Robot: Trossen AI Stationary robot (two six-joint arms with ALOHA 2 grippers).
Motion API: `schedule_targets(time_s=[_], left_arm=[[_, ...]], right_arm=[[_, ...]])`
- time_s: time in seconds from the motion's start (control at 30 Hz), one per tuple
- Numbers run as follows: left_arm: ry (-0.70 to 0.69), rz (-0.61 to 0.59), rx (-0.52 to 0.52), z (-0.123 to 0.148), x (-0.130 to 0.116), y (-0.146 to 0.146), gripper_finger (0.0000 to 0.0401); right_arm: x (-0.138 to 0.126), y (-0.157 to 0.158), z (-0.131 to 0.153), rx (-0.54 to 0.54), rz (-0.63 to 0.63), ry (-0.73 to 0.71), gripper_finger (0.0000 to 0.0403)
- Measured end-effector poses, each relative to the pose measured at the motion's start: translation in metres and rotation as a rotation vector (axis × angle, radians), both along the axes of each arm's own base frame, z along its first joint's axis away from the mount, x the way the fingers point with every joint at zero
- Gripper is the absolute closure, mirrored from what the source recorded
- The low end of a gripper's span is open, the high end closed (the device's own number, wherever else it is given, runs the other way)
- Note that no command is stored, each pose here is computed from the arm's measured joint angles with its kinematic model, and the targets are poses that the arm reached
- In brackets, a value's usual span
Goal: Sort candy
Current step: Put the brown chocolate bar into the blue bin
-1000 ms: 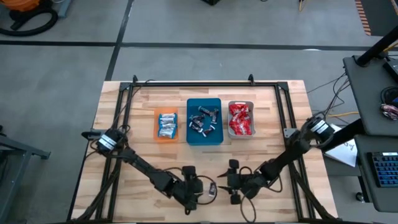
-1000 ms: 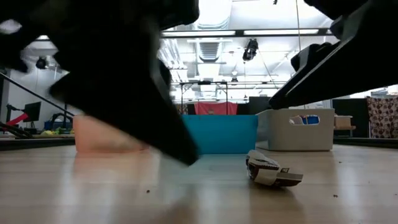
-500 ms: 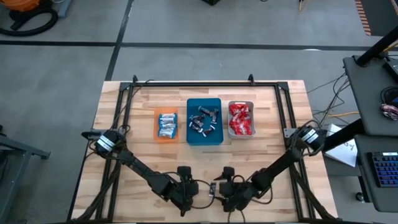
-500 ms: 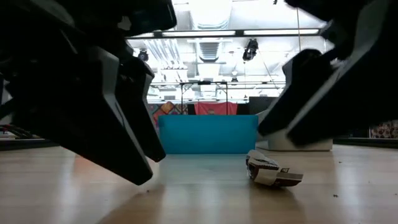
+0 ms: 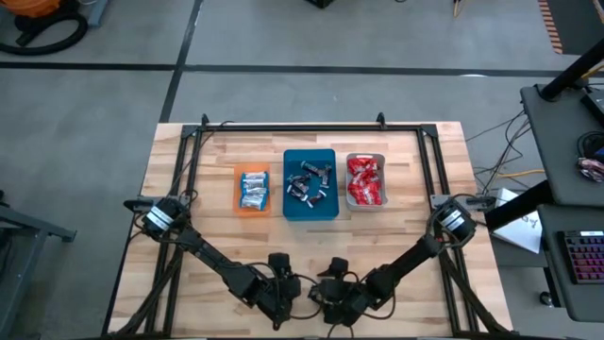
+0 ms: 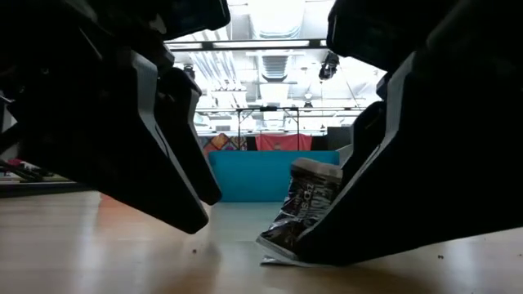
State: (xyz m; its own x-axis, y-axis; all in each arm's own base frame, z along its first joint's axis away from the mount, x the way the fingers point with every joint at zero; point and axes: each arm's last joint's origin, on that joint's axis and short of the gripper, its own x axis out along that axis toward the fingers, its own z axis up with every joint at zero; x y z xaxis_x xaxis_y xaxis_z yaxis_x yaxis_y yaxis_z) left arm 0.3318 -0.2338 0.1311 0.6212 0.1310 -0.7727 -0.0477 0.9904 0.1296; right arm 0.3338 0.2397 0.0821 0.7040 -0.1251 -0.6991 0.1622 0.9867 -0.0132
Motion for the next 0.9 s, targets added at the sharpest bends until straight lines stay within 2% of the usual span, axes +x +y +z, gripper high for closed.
schedule_targets(time_s=[0.13, 0.43, 0.57, 0.9], left_arm=[[-0.012, 0.013, -0.003, 0.0, 0.0, 0.0, 0.0169], [-0.041, 0.017, -0.02, 0.002, 0.002, -0.002, 0.0169], [-0.041, 0.016, -0.02, 0.002, 0.002, -0.002, 0.0169], [-0.062, 0.032, 0.023, 0.002, 0.001, -0.002, 0.0169]], right_arm=[[0.0, -0.001, -0.008, -0.013, 0.007, 0.012, 0.0072], [0.005, 0.003, -0.005, -0.041, 0.07, -0.049, 0.0143], [0.007, 0.005, -0.003, -0.048, 0.094, -0.084, 0.0195], [0.011, 0.007, -0.001, -0.101, 0.153, -0.131, 0.0353]])
